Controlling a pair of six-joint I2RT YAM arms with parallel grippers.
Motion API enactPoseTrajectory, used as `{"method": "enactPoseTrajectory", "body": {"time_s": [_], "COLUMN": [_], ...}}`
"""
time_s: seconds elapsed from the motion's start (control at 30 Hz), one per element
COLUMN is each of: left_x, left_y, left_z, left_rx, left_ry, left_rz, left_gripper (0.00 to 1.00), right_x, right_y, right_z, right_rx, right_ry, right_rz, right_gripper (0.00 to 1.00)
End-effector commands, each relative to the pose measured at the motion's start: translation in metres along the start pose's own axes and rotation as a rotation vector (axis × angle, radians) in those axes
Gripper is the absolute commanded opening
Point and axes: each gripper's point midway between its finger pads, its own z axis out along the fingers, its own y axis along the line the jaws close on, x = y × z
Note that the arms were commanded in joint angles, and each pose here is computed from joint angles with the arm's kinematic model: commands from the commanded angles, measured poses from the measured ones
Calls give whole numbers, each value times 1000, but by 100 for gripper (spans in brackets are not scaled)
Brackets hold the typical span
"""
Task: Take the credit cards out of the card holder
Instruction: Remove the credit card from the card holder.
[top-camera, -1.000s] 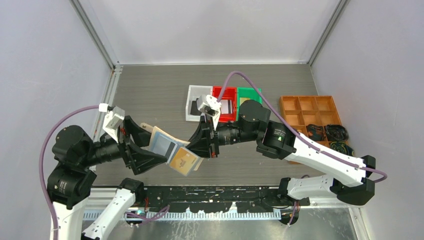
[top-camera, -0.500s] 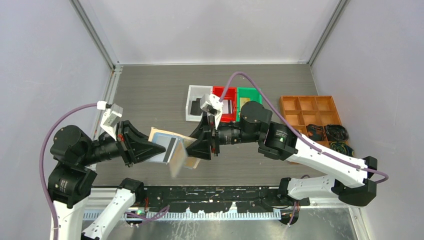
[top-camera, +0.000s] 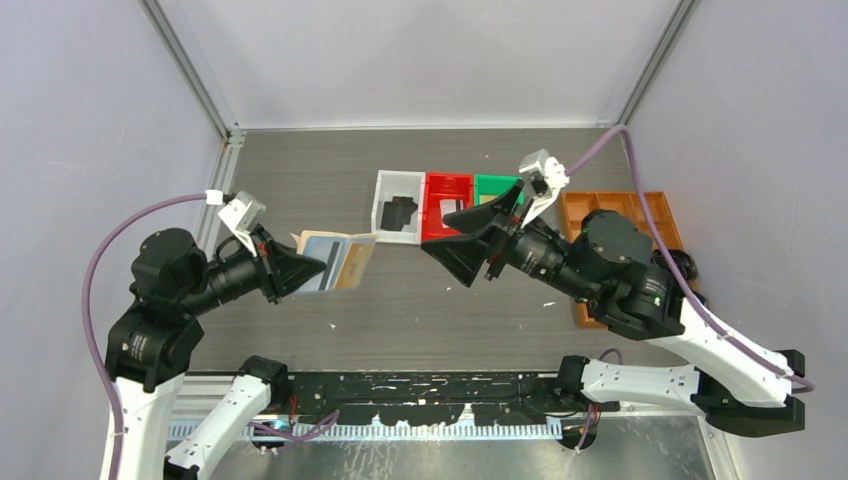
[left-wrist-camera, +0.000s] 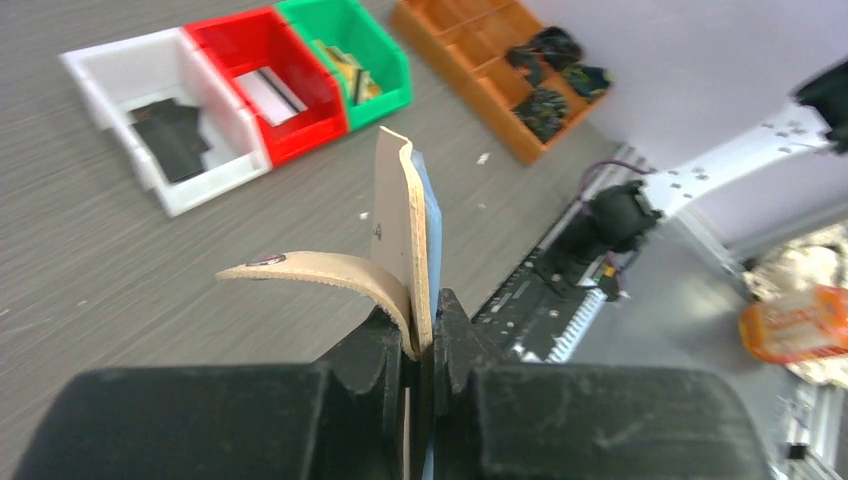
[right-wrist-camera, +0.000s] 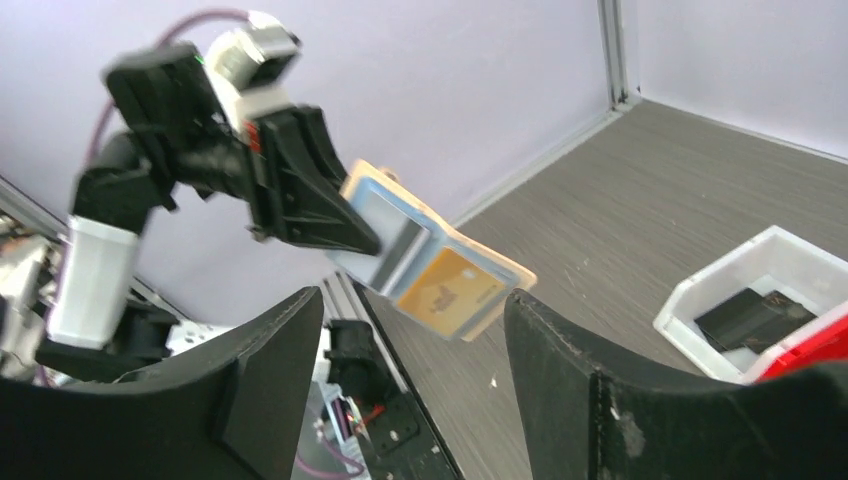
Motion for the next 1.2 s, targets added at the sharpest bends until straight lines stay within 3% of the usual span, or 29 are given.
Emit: {"method": "enactPoseTrajectory", "body": {"time_s": [0.0,0.2,0.53,0.83,0.97,1.17], "left_x": [-14,-21,-36,-40,-39,-39], "left_y": [25,-6,-59,-68,-61,-53], "left_z": [-4,-3,-2,-2,0,2], "left_rx": [-135,8,299,355,321,271], "left_ry": [-33,-52,-11,-2,-6,-20], "left_rz": [133,64,-100,-164,-145,-116], "left_gripper": [0,0,1,3,3,2], "right_x": [-17,33,65,58,53,37], "right_y": [12,56,61,69,73,67], "right_z": [12,57,76,68,61,38], "right_rx": [-23,-272,-340,-421,-453,-435], "right_ry": [-52,76,115,88,107,71], "right_rz": [114,328,438,459,463,429], "right_gripper": [71,67,62,56,49,50]}}
